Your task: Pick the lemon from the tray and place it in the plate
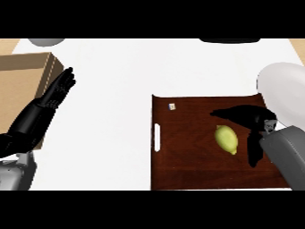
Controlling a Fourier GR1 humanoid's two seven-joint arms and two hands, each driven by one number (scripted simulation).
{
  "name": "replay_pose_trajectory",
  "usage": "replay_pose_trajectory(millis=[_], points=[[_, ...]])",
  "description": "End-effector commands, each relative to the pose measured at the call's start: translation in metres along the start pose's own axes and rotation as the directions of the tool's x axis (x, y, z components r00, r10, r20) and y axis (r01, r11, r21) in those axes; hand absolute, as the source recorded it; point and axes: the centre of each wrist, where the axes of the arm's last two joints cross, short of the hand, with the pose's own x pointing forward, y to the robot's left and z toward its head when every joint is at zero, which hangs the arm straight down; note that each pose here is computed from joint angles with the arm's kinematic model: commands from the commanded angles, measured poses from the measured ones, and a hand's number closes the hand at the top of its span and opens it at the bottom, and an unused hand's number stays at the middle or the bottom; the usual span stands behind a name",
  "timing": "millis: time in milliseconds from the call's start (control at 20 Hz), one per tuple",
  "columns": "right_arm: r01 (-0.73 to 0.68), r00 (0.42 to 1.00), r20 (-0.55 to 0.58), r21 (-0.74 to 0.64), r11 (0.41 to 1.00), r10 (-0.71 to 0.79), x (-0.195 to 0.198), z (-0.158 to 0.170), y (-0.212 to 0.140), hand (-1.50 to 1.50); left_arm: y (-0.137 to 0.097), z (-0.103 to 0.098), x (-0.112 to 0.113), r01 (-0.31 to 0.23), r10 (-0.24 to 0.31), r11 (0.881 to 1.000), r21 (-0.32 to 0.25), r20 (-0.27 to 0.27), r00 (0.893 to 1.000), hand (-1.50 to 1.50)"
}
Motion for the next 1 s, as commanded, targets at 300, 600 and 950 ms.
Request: replay_pose_trajectory(millis=[300, 600, 950], points=[[-0.046, 0.999, -0.012, 0.03, 0.998, 0.046, 0.007, -0.038, 0.047, -1.5, -0.002, -0.017, -0.005, 0.006, -0.006, 1.0, -0.004, 0.008, 1.0, 0.0], [-0.143, 0.983, 0.111, -0.019, 0.99, 0.144, 0.019, -0.044, 0.054, 1.5, -0.004, 0.003, 0.006, -0.012, 0.012, 1.0, 0.005, -0.009, 1.0, 0.0], [0.004, 0.959, -0.275, -0.213, 0.977, -0.064, 0.037, -0.072, 0.037, 1.5, 0.004, -0.001, 0.007, -0.013, 0.013, 1.0, 0.0, 0.017, 1.0, 0.0]])
